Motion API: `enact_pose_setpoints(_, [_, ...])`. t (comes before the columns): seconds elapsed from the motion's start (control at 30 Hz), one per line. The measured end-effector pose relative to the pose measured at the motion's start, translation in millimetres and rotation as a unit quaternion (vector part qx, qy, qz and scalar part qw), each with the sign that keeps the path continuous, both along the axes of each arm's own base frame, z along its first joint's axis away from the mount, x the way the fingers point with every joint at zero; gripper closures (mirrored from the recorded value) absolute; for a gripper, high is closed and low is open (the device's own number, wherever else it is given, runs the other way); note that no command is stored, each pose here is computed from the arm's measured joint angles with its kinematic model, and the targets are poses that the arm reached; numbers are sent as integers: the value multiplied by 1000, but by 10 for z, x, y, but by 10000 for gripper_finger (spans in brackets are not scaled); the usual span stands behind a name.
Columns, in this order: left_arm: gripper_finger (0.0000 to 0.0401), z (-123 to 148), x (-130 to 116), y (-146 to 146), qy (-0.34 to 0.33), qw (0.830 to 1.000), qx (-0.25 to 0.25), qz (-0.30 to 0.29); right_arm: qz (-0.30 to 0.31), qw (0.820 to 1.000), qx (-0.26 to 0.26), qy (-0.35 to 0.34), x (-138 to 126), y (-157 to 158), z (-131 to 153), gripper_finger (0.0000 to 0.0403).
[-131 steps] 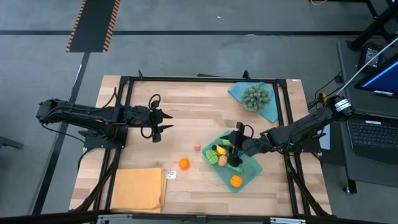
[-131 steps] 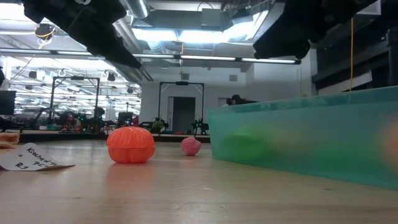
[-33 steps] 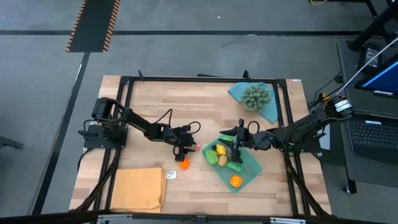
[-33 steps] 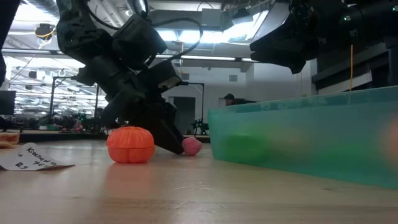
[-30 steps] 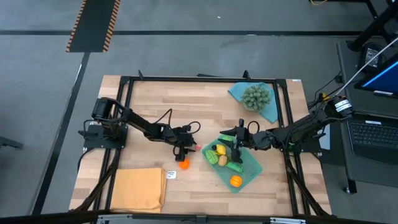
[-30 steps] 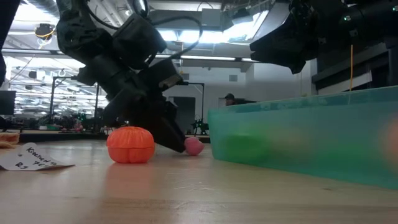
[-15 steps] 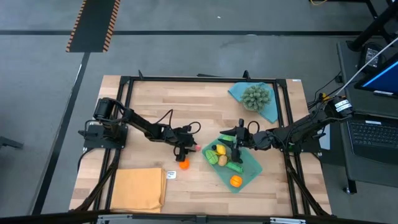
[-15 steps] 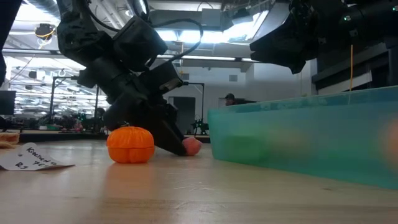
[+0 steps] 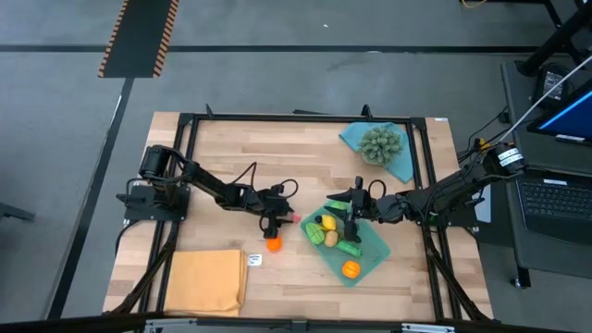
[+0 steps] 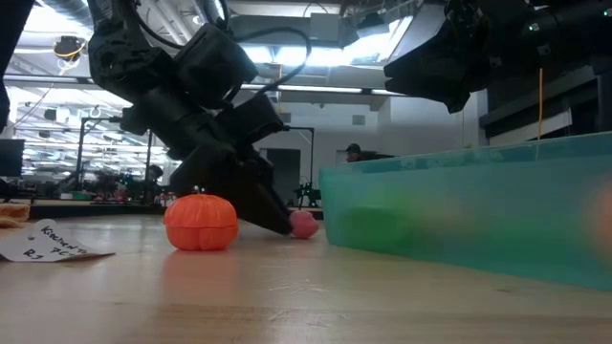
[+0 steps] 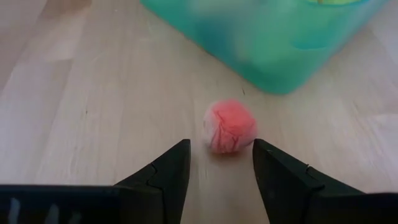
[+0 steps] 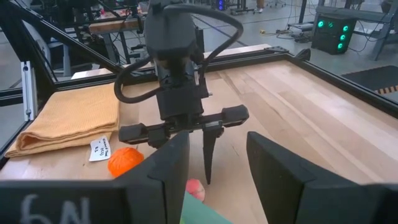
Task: Pick and placing Produce into tupperware
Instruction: Put the apricot into the green bin
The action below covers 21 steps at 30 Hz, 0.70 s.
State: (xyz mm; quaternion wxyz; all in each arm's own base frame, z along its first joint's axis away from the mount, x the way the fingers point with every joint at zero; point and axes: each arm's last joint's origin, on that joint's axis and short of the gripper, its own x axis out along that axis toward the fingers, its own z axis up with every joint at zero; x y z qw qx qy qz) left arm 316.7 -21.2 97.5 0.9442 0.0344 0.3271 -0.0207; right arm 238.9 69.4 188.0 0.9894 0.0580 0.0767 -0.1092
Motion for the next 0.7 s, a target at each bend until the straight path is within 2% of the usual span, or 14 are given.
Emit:
enact_pose_setpoints(0.33, [236, 45, 49, -4, -15, 1000, -2, -2, 0, 1000, 0, -1, 0, 0, 2, 240])
enact_pose_setpoints(0.7, [236, -40, 107, -9, 1, 1000, -1, -3, 0, 1000, 2, -2, 0, 2, 3, 240])
